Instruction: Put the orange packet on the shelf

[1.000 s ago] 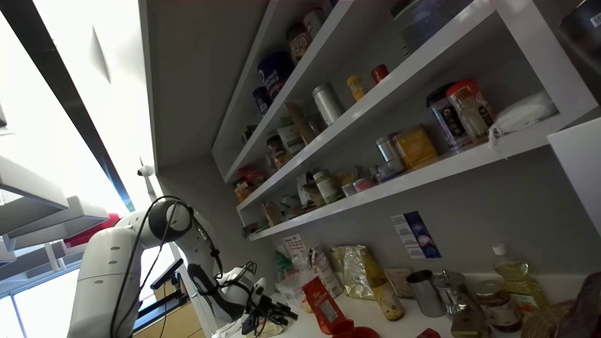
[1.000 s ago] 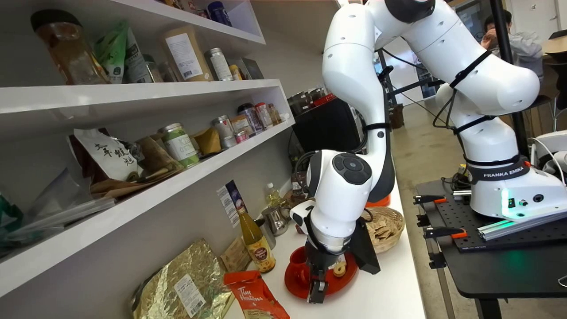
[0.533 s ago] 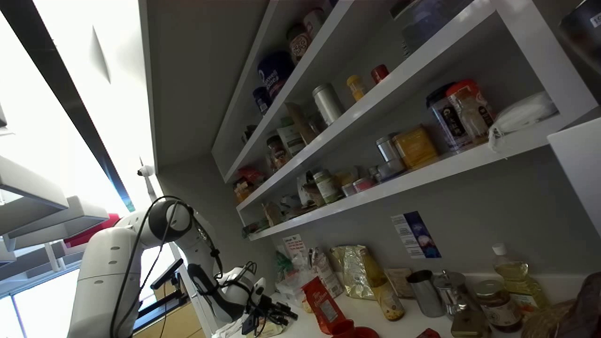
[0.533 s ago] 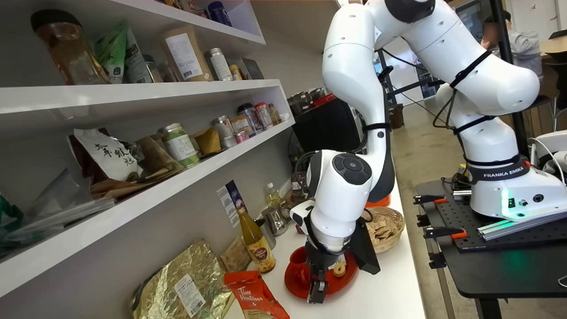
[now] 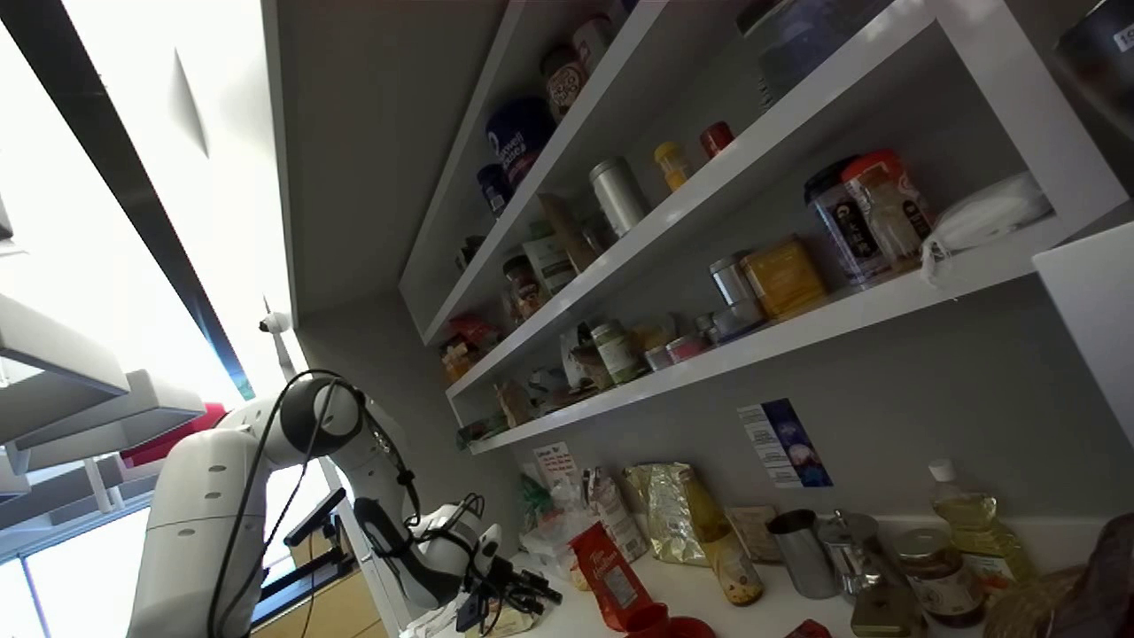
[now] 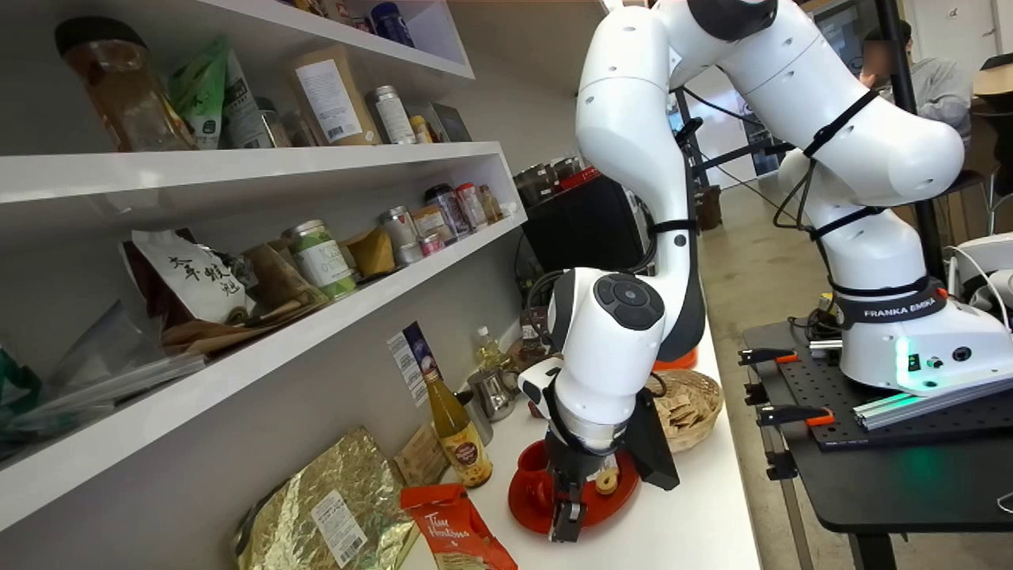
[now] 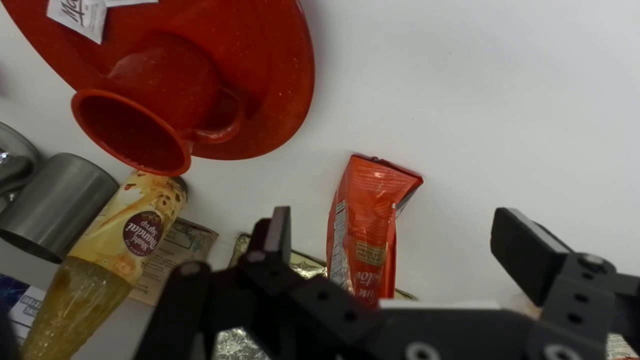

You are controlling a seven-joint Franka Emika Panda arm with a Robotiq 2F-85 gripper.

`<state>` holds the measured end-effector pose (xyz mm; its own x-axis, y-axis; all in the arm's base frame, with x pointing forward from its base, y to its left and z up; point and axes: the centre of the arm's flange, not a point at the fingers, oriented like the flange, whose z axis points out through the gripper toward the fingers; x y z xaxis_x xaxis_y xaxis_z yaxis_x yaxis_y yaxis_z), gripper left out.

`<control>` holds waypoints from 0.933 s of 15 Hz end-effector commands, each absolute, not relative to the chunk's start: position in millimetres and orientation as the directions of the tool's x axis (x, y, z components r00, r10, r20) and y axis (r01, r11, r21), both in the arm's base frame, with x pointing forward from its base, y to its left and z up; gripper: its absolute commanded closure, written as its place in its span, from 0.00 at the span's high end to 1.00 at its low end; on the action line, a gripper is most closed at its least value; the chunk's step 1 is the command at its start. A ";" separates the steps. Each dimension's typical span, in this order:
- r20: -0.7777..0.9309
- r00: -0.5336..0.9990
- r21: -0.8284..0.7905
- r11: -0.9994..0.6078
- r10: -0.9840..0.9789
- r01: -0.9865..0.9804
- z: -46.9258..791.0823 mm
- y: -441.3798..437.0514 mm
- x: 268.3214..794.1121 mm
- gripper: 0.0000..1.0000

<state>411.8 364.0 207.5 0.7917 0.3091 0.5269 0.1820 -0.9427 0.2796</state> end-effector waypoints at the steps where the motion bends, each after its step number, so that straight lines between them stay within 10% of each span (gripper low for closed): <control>1: 0.565 0.758 0.347 -0.928 0.325 0.138 203.3 368.1 424.0 1.00; 14: 0.876 0.385 0.350 -0.932 0.290 -0.095 150.0 434.2 477.5 1.00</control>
